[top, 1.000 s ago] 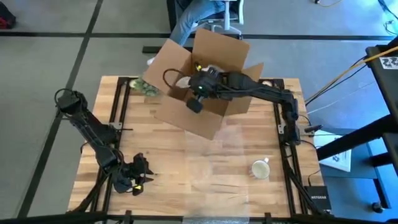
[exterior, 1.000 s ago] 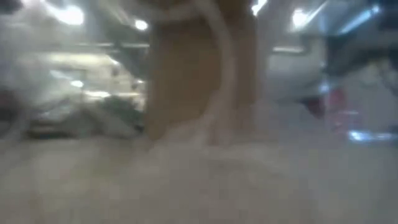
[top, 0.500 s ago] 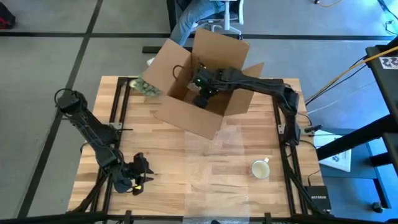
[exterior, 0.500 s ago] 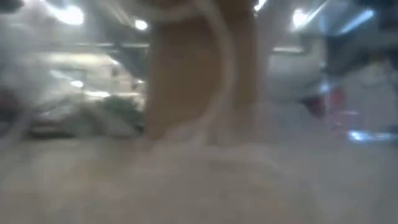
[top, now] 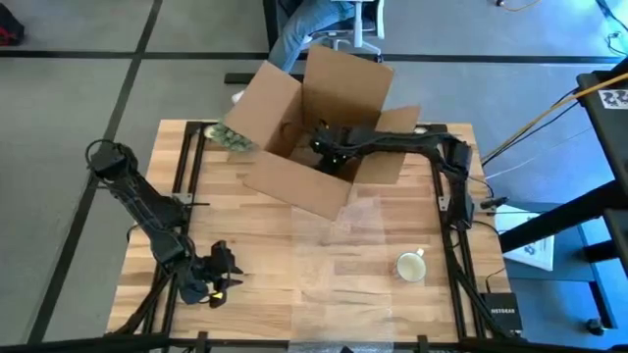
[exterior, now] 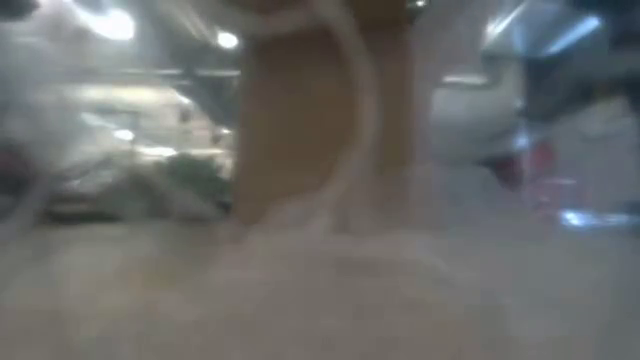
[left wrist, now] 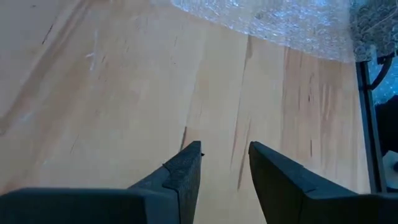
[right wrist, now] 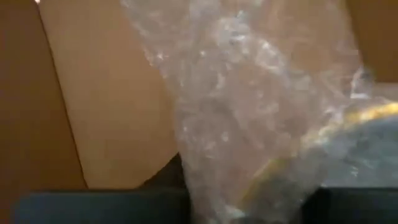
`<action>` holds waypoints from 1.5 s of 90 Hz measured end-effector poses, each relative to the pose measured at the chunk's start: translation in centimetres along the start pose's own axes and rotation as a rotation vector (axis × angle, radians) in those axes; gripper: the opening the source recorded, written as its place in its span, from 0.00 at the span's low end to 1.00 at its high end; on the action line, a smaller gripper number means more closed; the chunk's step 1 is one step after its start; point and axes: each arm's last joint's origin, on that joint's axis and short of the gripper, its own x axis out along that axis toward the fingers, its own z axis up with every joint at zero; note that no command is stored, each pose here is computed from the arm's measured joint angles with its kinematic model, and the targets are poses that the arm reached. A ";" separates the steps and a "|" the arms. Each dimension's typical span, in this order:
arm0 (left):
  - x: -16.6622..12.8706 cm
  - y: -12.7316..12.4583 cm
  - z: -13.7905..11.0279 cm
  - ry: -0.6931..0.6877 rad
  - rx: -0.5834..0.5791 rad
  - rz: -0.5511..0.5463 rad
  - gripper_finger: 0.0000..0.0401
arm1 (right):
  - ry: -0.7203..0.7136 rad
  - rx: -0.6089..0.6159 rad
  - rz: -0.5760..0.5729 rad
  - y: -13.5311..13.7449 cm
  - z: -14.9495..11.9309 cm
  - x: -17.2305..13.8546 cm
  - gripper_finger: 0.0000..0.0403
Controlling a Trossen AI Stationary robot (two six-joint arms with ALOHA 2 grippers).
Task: Wrap mug
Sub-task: Put the wrapped orange mug into the box, then wrap the red mug with bubble wrap
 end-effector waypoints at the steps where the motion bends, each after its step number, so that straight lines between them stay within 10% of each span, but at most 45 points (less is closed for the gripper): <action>1: 0.0 0.0 0.0 0.000 0.000 0.000 0.30 | -0.003 0.006 0.001 0.0 0.0 0.1 0.21; 30: 0.0 0.0 0.0 0.006 -0.003 -0.004 0.30 | -0.067 0.065 0.024 0.4 1.4 -1.3 0.48; 76: 0.0 0.0 0.0 0.017 -0.008 -0.009 0.30 | -0.212 -0.116 0.005 4.3 5.2 -14.2 0.67; 135: 0.0 0.0 -0.1 0.021 -0.006 -0.011 0.30 | -0.277 -0.353 0.036 16.1 -5.4 -24.6 0.67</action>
